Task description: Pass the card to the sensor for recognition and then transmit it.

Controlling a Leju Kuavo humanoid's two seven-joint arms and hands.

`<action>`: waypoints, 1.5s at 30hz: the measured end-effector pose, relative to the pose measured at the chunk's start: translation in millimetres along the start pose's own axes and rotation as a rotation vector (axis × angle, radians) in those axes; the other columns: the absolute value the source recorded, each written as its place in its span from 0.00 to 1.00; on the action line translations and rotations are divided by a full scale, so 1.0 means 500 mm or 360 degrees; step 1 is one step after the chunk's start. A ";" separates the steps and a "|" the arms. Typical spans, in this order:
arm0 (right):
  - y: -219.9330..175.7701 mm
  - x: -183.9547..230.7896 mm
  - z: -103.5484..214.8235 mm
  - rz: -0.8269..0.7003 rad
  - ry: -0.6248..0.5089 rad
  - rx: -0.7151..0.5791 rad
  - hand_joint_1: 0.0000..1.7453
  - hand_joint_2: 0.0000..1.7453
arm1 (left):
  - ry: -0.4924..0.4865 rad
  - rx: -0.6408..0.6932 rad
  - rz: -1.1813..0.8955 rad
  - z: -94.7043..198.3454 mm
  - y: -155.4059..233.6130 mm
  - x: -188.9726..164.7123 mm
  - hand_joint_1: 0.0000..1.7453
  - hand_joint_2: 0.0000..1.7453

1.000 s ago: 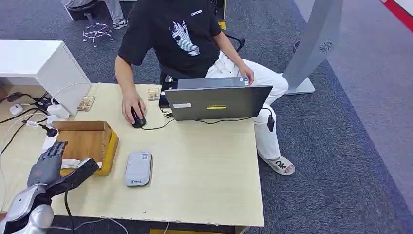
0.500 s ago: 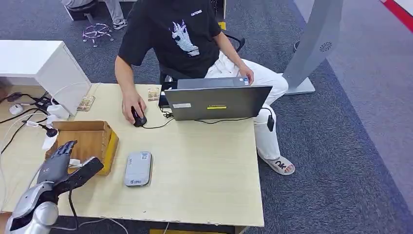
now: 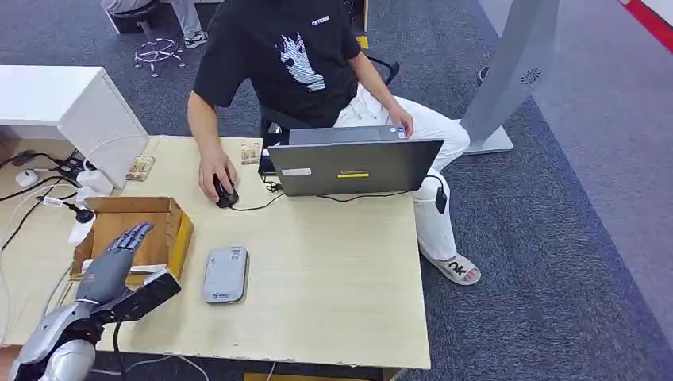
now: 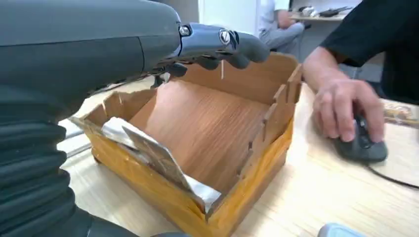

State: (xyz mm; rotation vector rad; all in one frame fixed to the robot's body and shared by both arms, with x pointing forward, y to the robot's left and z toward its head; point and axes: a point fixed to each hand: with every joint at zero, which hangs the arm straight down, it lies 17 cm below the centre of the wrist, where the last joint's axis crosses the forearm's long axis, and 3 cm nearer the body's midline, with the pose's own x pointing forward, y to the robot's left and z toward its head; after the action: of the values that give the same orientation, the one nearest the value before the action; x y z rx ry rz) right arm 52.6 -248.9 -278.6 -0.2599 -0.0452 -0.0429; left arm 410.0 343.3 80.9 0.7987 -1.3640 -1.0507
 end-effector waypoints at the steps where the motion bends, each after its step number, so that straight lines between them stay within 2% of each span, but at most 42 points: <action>1: 0.000 0.000 0.000 -0.0001 0.0000 0.0000 0.00 1.00 | -0.0007 0.0000 -0.0003 0.002 0.002 0.003 0.00 1.00; 10: 0.000 -0.001 0.000 -0.0005 0.0003 0.0003 0.00 1.00 | -0.0015 -0.0016 -0.0046 0.011 0.005 0.000 0.00 1.00; 16: -0.001 -0.002 -0.001 -0.0012 0.0009 0.0001 0.00 1.00 | 0.0111 0.0000 -0.0214 0.015 0.023 -0.044 0.00 1.00; 19: -0.001 -0.003 -0.001 -0.0017 0.0010 0.0000 0.00 1.00 | 0.0119 0.0003 -0.0241 0.016 0.027 -0.049 0.00 1.00; 45: -0.004 -0.004 -0.001 -0.0022 0.0015 -0.0005 0.00 1.00 | 0.0161 0.0040 -0.0301 0.009 0.042 -0.056 0.00 1.00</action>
State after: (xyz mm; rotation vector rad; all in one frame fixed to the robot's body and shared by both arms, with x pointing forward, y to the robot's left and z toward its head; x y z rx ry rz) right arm 50.5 -250.7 -278.8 -0.2628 -0.0375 -0.0580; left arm 410.5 377.2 90.1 1.0018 -1.2357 -1.1252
